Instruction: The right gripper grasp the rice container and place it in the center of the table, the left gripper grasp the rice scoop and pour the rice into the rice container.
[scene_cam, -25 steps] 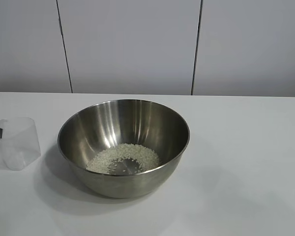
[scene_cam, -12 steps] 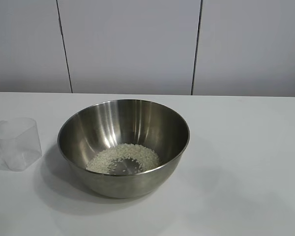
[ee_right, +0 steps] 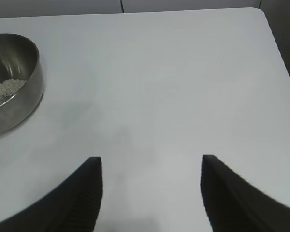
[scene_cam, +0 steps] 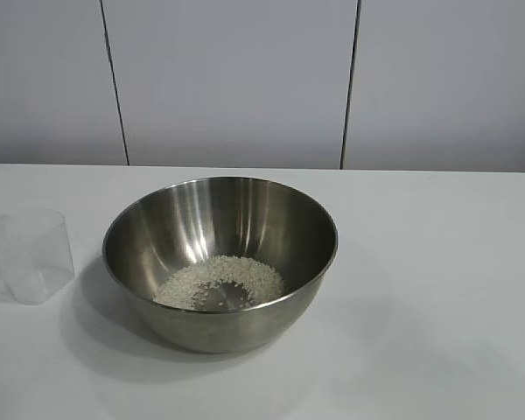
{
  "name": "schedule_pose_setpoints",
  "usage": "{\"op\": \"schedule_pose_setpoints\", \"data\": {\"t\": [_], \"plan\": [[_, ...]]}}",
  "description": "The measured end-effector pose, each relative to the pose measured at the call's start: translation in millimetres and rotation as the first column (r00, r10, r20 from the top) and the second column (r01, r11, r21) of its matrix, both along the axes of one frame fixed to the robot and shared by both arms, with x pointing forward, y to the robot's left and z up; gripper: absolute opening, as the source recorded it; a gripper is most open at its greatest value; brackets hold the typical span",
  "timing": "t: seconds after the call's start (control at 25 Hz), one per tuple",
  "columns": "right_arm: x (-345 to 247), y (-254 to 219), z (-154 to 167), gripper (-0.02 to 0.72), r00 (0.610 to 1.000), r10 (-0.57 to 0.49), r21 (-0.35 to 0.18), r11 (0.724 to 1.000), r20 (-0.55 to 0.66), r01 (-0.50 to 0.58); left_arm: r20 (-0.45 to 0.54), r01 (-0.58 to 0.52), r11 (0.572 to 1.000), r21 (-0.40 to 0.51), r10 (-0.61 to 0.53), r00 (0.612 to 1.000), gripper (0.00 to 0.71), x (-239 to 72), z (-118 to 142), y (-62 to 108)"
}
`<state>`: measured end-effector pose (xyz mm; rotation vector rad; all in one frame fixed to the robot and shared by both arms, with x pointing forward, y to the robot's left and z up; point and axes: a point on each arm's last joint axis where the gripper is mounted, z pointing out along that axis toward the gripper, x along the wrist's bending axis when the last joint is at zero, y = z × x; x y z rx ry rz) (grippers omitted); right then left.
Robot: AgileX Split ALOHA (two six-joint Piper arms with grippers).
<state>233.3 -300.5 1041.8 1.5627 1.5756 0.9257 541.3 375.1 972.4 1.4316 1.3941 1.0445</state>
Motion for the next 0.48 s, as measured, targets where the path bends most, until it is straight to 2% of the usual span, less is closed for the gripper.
{"op": "schedule_pose_setpoints", "data": {"t": [0.08, 0.2, 0.36, 0.48], "plan": [[0, 0, 0, 0.408, 1.000, 0.000, 0.000, 1.000, 0.000, 0.000, 0.092, 0.008, 1.000, 0.013, -0.009, 0.996, 0.244, -8, 39, -4.3], [0, 0, 0, 0.408, 1.000, 0.000, 0.000, 1.000, 0.000, 0.000, 0.150, 0.003, 0.999, 0.050, -0.011, 0.989, 0.244, -29, 86, -16.9], [0, 0, 0, 0.408, 1.000, 0.000, 0.000, 1.000, 0.000, 0.000, 0.235, -0.031, 0.995, 0.092, 0.008, 0.972, 0.244, -70, 136, -39.1], [0, 0, 0, 0.408, 1.000, 0.000, 0.000, 1.000, 0.000, 0.000, 0.281, -0.052, 0.994, 0.093, 0.024, 0.959, 0.244, -105, 162, -55.9]]}}
